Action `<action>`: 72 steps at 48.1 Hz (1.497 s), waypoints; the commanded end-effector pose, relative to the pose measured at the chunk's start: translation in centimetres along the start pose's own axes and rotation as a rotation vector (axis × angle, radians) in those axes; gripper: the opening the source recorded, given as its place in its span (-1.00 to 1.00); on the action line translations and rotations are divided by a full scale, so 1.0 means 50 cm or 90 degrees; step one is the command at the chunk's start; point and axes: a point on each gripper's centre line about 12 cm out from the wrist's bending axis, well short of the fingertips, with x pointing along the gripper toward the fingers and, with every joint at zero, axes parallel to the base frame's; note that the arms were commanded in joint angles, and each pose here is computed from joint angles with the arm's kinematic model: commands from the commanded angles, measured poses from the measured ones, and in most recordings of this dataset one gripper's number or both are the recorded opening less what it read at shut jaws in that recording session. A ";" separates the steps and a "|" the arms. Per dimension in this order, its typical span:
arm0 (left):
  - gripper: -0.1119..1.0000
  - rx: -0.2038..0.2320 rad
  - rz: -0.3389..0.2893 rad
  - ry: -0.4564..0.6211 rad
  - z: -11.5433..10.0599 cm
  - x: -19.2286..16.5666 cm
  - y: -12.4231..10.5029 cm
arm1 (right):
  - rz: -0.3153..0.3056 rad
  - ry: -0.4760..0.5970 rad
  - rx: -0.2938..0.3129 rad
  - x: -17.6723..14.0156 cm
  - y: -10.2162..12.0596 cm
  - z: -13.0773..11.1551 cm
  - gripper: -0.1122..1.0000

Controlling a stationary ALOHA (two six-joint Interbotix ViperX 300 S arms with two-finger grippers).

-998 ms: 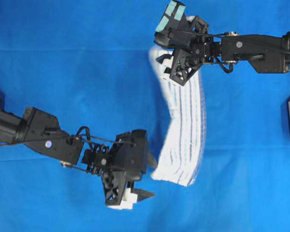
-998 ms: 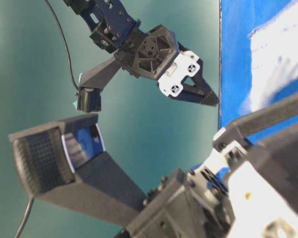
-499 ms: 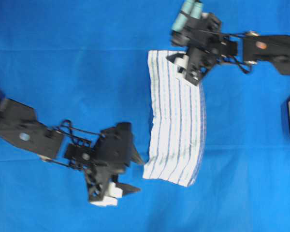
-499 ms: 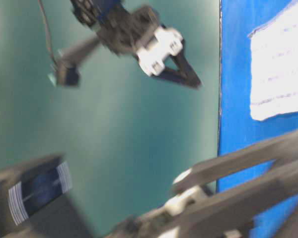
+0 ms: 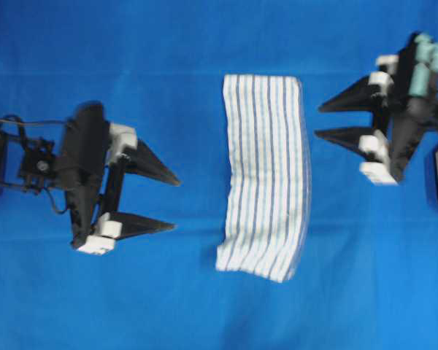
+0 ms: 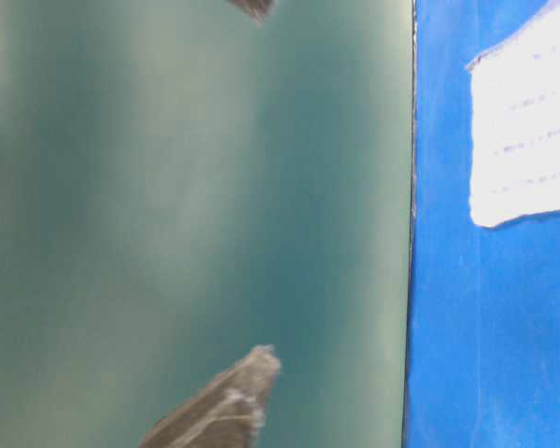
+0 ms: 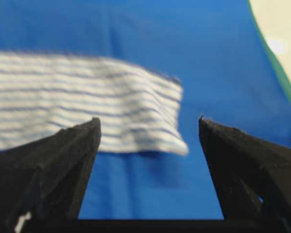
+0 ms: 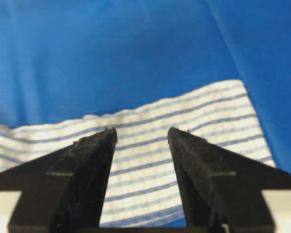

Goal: Fold the blue towel.
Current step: 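Retract both grippers outward away from the strip, then move both grippers to the strip's top corners and pinch them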

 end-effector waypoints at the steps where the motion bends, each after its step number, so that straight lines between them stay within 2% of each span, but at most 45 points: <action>1: 0.55 0.008 0.006 -0.057 0.026 -0.026 0.011 | 0.017 -0.031 -0.001 -0.024 0.007 0.008 0.16; 8: 0.55 0.022 0.015 -0.104 0.026 -0.054 0.024 | 0.033 -0.045 -0.007 -0.037 0.011 -0.010 0.16; 14: 0.55 0.021 0.020 -0.121 0.022 -0.057 0.032 | 0.041 -0.050 -0.010 -0.037 0.013 -0.016 0.16; 20: 0.55 0.019 0.030 -0.122 0.026 -0.049 0.042 | 0.031 -0.050 -0.014 -0.035 0.006 -0.014 0.16; 24: 0.55 0.014 0.046 -0.120 0.028 -0.039 0.058 | 0.011 -0.051 -0.008 -0.031 -0.010 -0.012 0.16; 35: 0.55 -0.013 0.124 -0.090 0.013 0.021 0.151 | -0.085 -0.002 0.037 0.016 -0.091 -0.028 0.18; 46: 0.74 -0.051 0.205 -0.032 -0.031 0.097 0.269 | -0.164 0.063 0.087 0.078 -0.178 -0.058 0.34; 52: 0.85 -0.074 0.246 -0.008 -0.056 0.123 0.336 | -0.182 0.094 0.108 0.116 -0.216 -0.084 0.42; 61: 0.87 -0.102 0.291 0.020 -0.092 0.156 0.416 | -0.184 0.128 0.128 0.181 -0.261 -0.125 0.41; 72: 0.87 -0.115 0.306 0.051 -0.134 0.210 0.465 | -0.184 0.171 0.134 0.244 -0.294 -0.161 0.41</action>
